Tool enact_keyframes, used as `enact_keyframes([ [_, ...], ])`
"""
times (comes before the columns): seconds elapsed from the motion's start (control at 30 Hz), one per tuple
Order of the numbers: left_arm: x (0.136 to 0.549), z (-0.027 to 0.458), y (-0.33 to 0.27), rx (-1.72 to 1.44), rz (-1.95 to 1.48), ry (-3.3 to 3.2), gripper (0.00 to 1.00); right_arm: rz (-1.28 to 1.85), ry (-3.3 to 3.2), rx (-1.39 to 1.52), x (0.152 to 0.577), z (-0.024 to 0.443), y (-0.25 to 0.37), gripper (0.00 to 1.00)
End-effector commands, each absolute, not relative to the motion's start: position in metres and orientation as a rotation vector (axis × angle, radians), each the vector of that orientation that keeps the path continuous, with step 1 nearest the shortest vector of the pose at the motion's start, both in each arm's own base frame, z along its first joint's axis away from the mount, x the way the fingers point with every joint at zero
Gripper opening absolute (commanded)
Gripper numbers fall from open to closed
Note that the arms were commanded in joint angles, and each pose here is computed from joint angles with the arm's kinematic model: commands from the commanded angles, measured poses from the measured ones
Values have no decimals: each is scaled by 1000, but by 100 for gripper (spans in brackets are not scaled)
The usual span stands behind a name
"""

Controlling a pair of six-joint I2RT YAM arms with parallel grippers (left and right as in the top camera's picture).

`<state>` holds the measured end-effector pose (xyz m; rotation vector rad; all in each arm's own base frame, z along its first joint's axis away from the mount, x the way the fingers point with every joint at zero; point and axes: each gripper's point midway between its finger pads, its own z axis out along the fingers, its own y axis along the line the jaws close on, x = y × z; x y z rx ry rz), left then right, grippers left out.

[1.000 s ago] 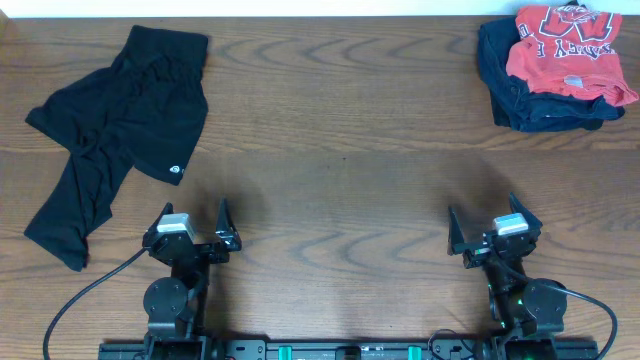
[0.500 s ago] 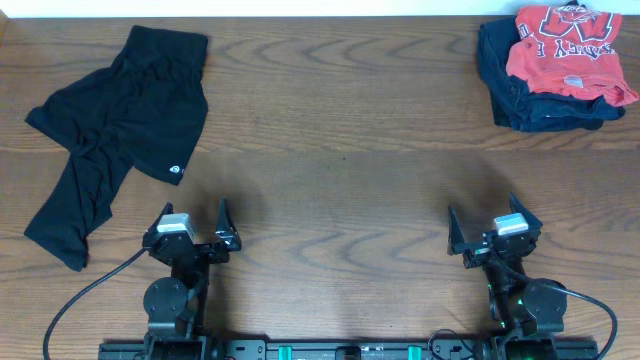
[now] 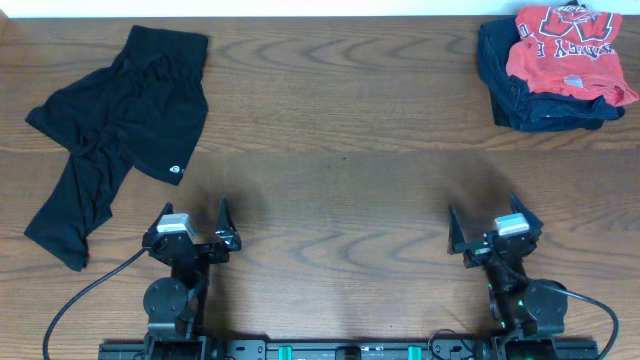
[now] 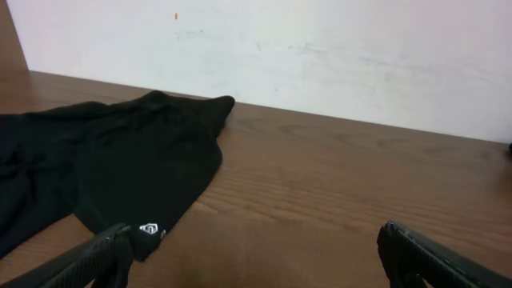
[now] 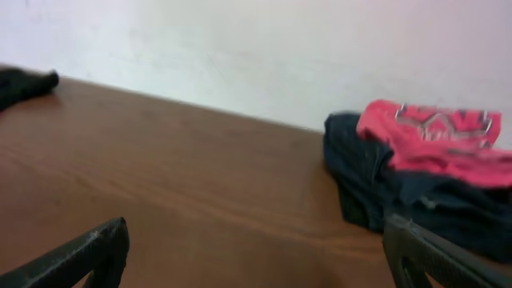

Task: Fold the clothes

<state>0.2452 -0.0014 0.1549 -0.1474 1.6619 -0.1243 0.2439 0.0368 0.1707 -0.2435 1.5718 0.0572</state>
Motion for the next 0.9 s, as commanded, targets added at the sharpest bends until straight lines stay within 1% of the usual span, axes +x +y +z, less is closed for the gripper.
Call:
enact_keyframes([
  [0.0,245,147,-1,-142,-116,1679,98,88,1500,-254,242,187,43,99],
  [0.17,243,176,-6,-151,-176,1614,98,100,1353,-279,236,222,49,99],
  [0.37,238,231,-5,-140,-171,1561,98,99,1284,-284,230,255,50,99],
  [0.53,249,265,-6,-143,-157,1669,98,126,1297,-331,233,282,58,99],
  [0.63,262,278,-6,-125,-130,1767,98,141,1342,-341,244,296,61,99],
  [0.87,297,292,-6,-99,-77,2055,98,216,1590,-381,294,315,72,99],
])
